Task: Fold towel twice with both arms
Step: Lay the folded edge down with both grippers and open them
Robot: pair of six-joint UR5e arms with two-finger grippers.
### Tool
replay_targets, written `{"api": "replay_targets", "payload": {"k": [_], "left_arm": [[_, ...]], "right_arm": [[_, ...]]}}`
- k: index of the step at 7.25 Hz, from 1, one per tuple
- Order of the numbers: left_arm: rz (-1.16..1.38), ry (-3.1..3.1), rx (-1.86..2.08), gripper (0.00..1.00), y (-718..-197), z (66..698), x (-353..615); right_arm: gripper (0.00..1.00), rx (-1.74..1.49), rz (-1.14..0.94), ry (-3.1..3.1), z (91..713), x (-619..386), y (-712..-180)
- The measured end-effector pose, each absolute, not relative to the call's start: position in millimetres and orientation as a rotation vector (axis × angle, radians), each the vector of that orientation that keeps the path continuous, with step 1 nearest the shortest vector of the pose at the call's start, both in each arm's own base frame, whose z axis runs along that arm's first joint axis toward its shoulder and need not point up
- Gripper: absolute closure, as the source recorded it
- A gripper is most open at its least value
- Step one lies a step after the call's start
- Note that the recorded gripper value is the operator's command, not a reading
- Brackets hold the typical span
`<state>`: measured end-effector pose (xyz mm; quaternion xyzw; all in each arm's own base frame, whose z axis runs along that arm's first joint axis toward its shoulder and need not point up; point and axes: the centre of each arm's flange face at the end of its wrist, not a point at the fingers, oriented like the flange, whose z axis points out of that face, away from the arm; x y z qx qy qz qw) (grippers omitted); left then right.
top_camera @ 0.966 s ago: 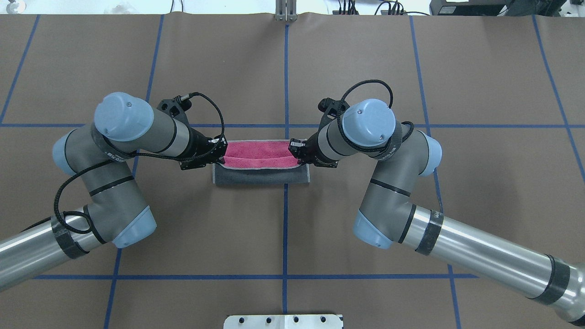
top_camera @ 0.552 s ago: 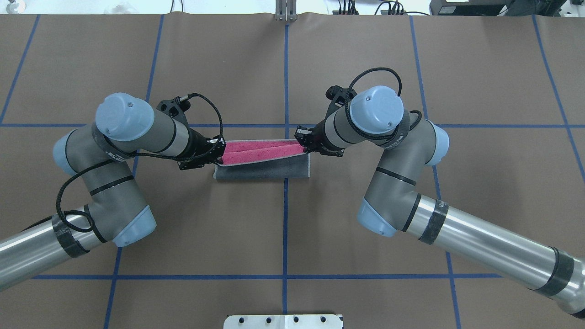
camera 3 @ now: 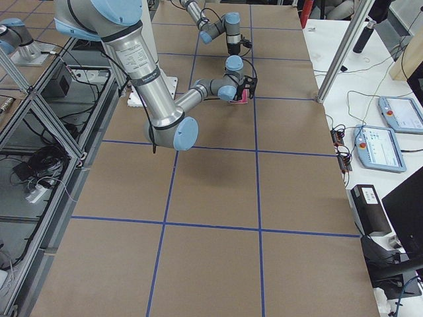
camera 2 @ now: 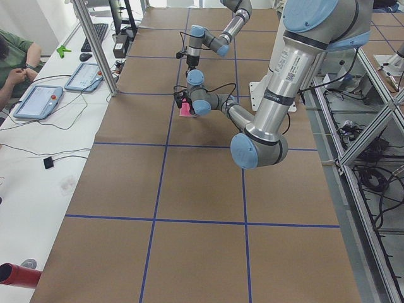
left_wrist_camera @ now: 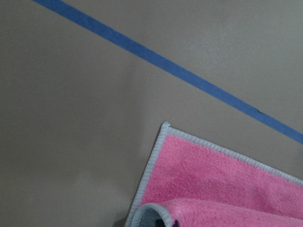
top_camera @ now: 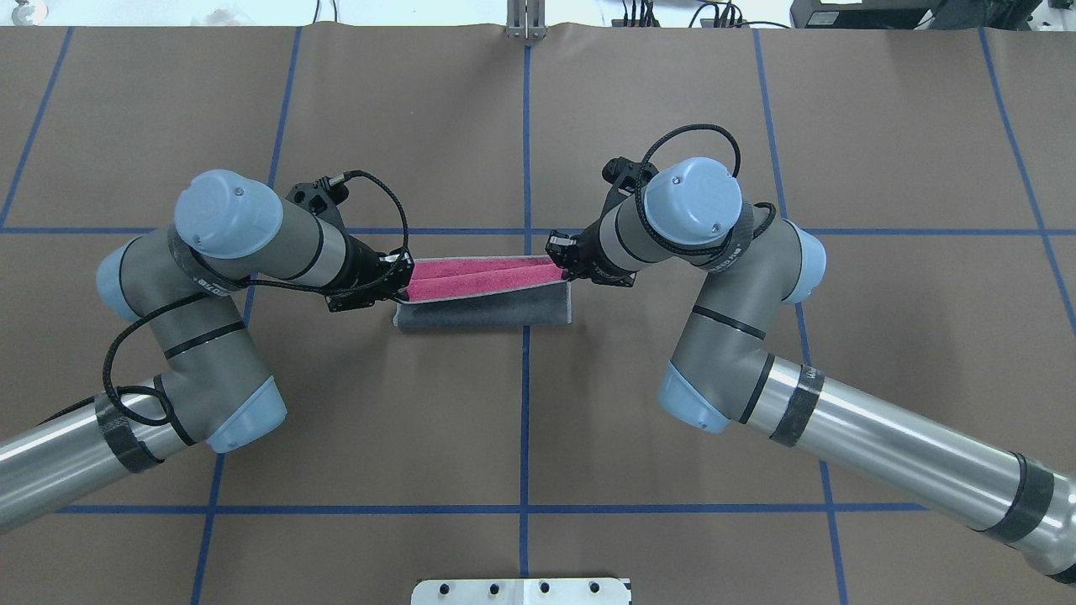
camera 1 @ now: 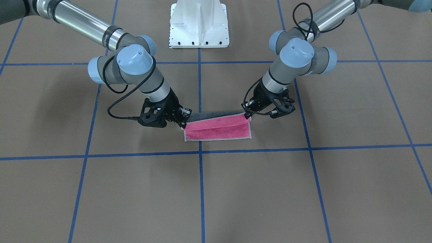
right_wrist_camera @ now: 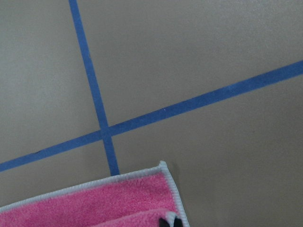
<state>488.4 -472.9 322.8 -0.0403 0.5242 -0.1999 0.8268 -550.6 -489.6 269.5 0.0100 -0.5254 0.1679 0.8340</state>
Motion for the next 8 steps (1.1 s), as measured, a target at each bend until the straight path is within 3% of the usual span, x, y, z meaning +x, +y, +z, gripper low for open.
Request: {"api": "replay_targets", "payload": {"k": [2,3,4,5,8], "left_arm": [[-0.423,1.115,-0.086,1.00,-472.0,321.6,489.3],[-0.420,1.117,-0.088,1.00,-470.5,320.4,491.2],[-0.418,1.117,-0.089,0.31,-469.8,320.1,491.9],[-0.417,1.117,-0.088,0.01,-469.6,320.0,491.9],[-0.420,1.120,-0.085,0.00,-471.3,319.4,490.0]], "right_arm": [[1.00,0.022,0.353,-1.118,265.2,-551.5,-489.9],[0.90,0.023,0.352,-1.121,262.6,-552.0,-490.1],[0.50,0.022,0.351,-1.123,261.2,-552.3,-490.1],[0.02,0.022,0.350,-1.125,260.3,-552.3,-490.2],[0.01,0.022,0.355,-1.128,258.4,-550.2,-492.8]]}}
